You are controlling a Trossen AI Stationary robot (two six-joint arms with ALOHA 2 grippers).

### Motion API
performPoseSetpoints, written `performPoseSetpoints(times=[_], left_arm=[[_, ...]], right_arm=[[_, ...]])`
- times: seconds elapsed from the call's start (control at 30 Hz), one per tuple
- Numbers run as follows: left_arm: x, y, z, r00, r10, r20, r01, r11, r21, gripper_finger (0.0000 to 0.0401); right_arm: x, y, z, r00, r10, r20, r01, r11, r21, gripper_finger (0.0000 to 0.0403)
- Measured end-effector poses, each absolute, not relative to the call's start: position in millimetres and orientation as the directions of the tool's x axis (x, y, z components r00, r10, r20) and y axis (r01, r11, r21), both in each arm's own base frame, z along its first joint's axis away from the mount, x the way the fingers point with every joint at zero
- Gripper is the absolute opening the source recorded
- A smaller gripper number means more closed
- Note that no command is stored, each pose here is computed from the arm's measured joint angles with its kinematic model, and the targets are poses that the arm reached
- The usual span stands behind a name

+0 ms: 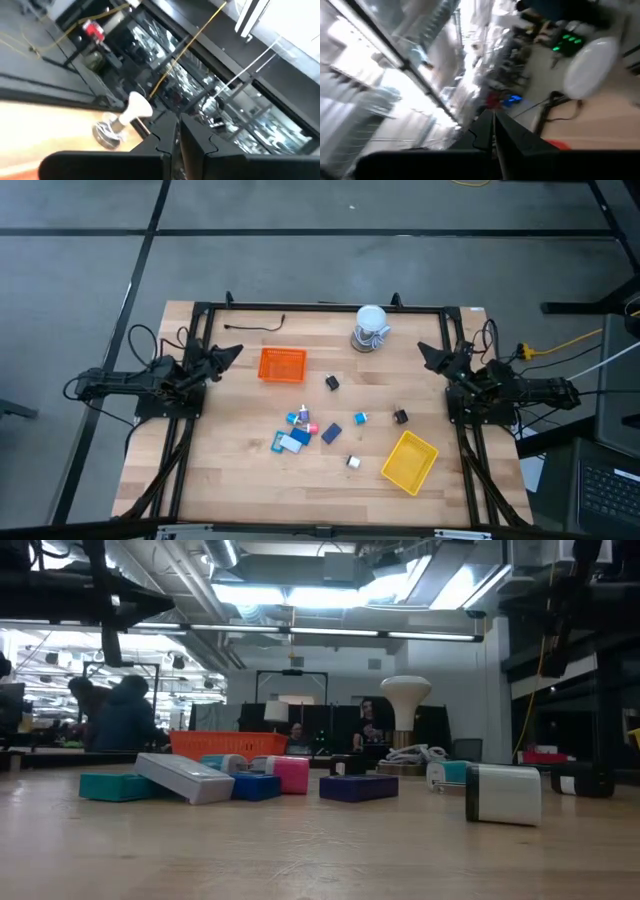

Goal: Pick & Place Office items
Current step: Put the left blue charger adapter into the orange basket

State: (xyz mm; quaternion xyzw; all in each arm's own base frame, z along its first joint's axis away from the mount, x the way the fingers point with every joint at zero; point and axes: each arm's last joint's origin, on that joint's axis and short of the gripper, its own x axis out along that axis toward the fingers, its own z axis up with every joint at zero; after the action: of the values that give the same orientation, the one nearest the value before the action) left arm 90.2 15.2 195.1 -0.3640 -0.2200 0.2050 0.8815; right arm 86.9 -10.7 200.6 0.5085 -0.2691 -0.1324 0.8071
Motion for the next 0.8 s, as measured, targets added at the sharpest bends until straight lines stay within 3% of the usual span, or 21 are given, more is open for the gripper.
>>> performPoseSetpoints(times=[0.13,0.37,0.47,0.57,0.67,0.8], left_arm=[[86,15,206,0.781,0.528,0.334,-0.148,0.676,-0.721,0.0062],[85,15,226,0.794,0.5,0.346,-0.162,0.723,-0.672,0.0184],[95,12,241,0.889,0.415,0.19,-0.212,0.745,-0.633,0.0206],[113,11,262,0.931,0.365,-0.027,-0.32,0.776,-0.544,0.0203],[140,10,287,0.918,0.336,-0.21,-0.392,0.851,-0.35,0.0193],[175,11,310,0.822,0.367,-0.436,-0.431,0.901,-0.054,0.0192]], right_arm=[[83,-10,215,0.784,-0.447,0.431,-0.19,0.489,0.852,0.0063],[94,-11,252,0.774,-0.506,0.379,-0.041,0.558,0.829,0.0167],[111,-9,288,0.793,-0.483,0.37,0.02,0.628,0.778,0.0185],[140,-7,329,0.829,-0.465,0.312,0.158,0.729,0.666,0.0184],[172,-7,366,0.845,-0.497,0.198,0.357,0.799,0.484,0.0174],[195,-9,404,0.814,-0.581,0.008,0.55,0.775,0.311,0.0163]])
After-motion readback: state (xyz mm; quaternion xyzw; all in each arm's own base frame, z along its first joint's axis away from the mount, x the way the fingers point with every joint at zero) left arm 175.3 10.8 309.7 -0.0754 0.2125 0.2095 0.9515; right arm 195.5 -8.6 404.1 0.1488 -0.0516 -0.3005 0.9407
